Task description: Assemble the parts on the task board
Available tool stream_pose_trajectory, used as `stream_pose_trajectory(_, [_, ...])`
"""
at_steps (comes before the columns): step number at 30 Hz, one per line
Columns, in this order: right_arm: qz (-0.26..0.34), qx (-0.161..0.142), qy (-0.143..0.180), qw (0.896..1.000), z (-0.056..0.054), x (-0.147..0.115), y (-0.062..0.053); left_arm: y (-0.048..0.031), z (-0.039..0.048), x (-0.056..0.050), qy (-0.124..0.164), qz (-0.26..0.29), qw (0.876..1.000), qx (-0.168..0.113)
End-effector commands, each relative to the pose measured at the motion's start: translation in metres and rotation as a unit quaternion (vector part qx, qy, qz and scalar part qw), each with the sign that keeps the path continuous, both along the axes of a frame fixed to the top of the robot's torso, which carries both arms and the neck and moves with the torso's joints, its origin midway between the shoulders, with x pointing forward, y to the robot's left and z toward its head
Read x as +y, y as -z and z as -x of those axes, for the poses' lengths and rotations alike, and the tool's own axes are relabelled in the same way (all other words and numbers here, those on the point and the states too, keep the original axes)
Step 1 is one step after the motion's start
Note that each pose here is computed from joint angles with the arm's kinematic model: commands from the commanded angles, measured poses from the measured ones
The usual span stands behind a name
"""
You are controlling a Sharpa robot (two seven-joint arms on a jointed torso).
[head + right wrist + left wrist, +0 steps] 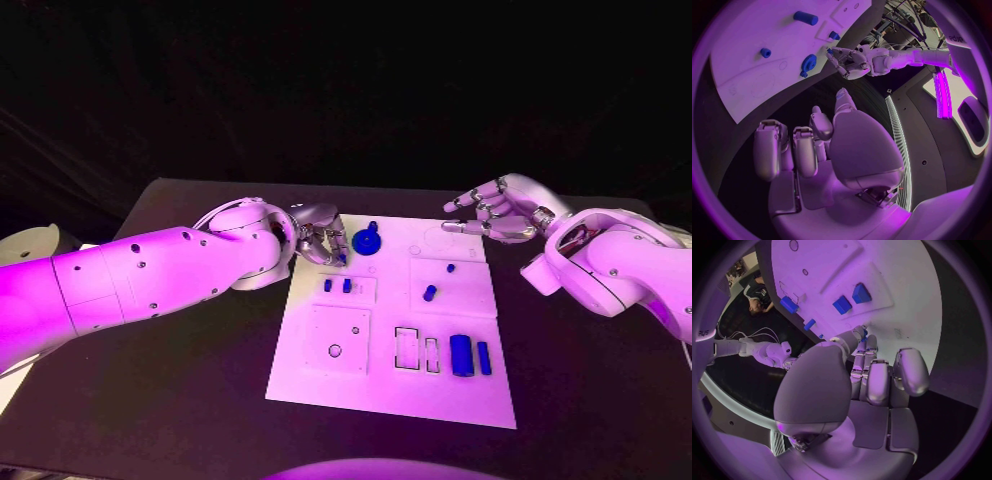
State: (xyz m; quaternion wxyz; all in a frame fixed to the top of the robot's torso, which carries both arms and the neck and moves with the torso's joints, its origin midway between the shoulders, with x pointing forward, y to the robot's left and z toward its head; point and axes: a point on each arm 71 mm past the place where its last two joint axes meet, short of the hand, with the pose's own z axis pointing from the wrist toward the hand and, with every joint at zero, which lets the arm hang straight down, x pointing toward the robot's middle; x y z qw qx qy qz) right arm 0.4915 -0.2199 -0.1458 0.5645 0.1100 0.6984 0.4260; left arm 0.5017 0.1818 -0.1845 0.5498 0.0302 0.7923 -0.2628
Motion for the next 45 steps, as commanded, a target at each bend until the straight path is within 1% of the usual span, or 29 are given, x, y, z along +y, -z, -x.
stream_pose_trajectory(1, [0.003,-0.002,-0.009,1.000,0.0009,0.0018,0.0000,0.0017,0.0013,-0.0025,0.008,-0.009,1.000,0.009])
stream_pose_trajectory(9, [0.003,-0.003,-0.009,1.000,0.0010,0.0017,0.0000,0.0029,0.0006,-0.0028,0.010,-0.011,1.000,0.011])
stream_pose_trajectory(21, [0.003,-0.002,-0.009,1.000,0.0011,0.0018,0.0000,0.0076,-0.0021,-0.0046,0.012,-0.018,1.000,0.018])
stream_pose_trajectory(33, [0.003,-0.003,-0.009,1.000,0.0010,0.0015,0.0000,0.0091,-0.0017,-0.0056,0.015,-0.021,0.999,0.023])
stream_pose_trajectory(45, [0.003,-0.003,-0.008,1.000,0.0010,0.0009,0.0000,0.0108,-0.0027,-0.0030,0.006,-0.029,0.999,0.030])
